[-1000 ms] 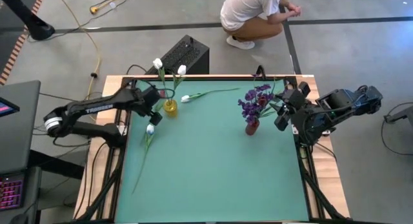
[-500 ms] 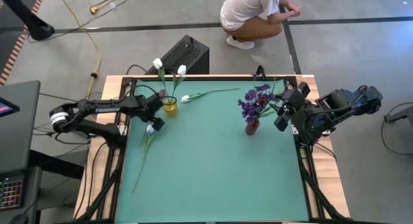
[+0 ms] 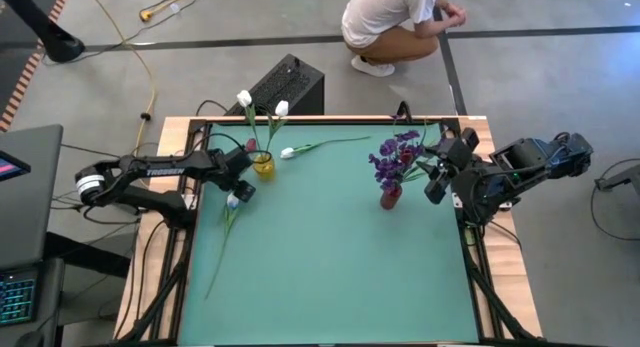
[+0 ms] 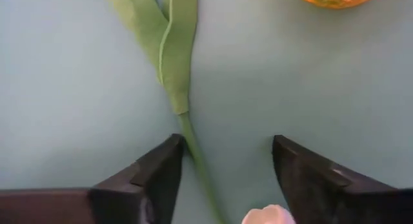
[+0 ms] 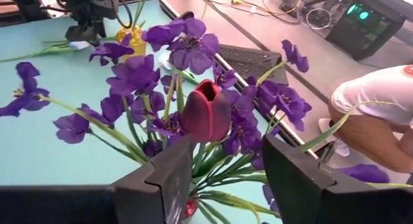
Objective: Sort flowers into vase by color
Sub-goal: Put the red flower into the red vase
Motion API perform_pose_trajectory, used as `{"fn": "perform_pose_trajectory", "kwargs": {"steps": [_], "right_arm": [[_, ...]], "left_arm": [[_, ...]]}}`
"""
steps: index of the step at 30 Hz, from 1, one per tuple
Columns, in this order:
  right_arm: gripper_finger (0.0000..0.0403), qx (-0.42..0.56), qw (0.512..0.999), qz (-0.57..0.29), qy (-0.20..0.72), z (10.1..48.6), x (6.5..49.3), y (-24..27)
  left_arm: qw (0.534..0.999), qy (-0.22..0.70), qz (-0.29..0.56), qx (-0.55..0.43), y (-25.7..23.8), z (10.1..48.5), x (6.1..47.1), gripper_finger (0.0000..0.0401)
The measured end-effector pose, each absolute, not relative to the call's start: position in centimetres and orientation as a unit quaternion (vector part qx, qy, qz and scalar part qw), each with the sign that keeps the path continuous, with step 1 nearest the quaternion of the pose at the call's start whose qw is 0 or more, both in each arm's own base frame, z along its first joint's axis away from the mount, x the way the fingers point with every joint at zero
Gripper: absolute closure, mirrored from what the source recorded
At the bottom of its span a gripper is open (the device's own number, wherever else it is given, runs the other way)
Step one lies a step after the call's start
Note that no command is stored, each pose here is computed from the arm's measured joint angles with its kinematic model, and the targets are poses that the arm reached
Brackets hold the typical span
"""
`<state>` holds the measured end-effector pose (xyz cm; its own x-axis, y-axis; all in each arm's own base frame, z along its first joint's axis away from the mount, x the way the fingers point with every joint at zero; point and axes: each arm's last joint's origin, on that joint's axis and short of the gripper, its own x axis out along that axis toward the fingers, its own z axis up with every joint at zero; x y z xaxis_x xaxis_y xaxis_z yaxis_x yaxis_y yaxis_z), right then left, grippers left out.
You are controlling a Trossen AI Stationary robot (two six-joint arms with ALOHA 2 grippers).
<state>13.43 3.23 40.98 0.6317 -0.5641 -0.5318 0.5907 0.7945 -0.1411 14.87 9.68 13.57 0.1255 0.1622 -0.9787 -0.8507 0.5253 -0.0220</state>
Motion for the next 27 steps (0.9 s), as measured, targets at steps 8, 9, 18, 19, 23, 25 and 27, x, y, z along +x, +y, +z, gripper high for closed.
{"fn": "perform_pose_trajectory", "kwargs": {"steps": [8, 9, 18, 19, 23, 25, 27], "right_arm": [[0.0188, 0.031, 0.904, -0.307, 0.295, 40.9, 13.5, 3.3], [0.0188, 0.031, 0.904, -0.307, 0.295, 40.9, 13.5, 3.3], [0.0188, 0.034, 0.906, -0.306, 0.291, 41.0, 13.5, 3.3], [0.0188, 0.034, 0.906, -0.306, 0.291, 41.0, 13.5, 3.3], [0.0188, 0.033, 0.906, -0.306, 0.291, 41.0, 13.5, 3.3], [0.0188, 0.033, 0.906, -0.306, 0.291, 41.0, 13.5, 3.3], [0.0188, 0.032, 0.906, -0.305, 0.292, 41.0, 13.5, 3.3]], "left_arm": [[0.672, 0.555, 0.37, -0.323, 9.5, 13.5, 14.7, 0.0315], [0.671, 0.555, 0.37, -0.324, 9.5, 13.5, 14.7, 0.0333], [0.681, 0.544, 0.366, -0.325, 9.4, 13.9, 14.5, 0.0396], [0.684, 0.54, 0.366, -0.326, 9.3, 14.1, 14.5, 0.0398], [0.703, 0.512, 0.359, -0.339, 8.9, 15.2, 14.0, 0.0399], [0.713, 0.492, 0.362, -0.344, 8.7, 16.0, 13.7, 0.04], [0.721, 0.474, 0.367, -0.349, 8.4, 16.8, 13.2, 0.0401]]}}
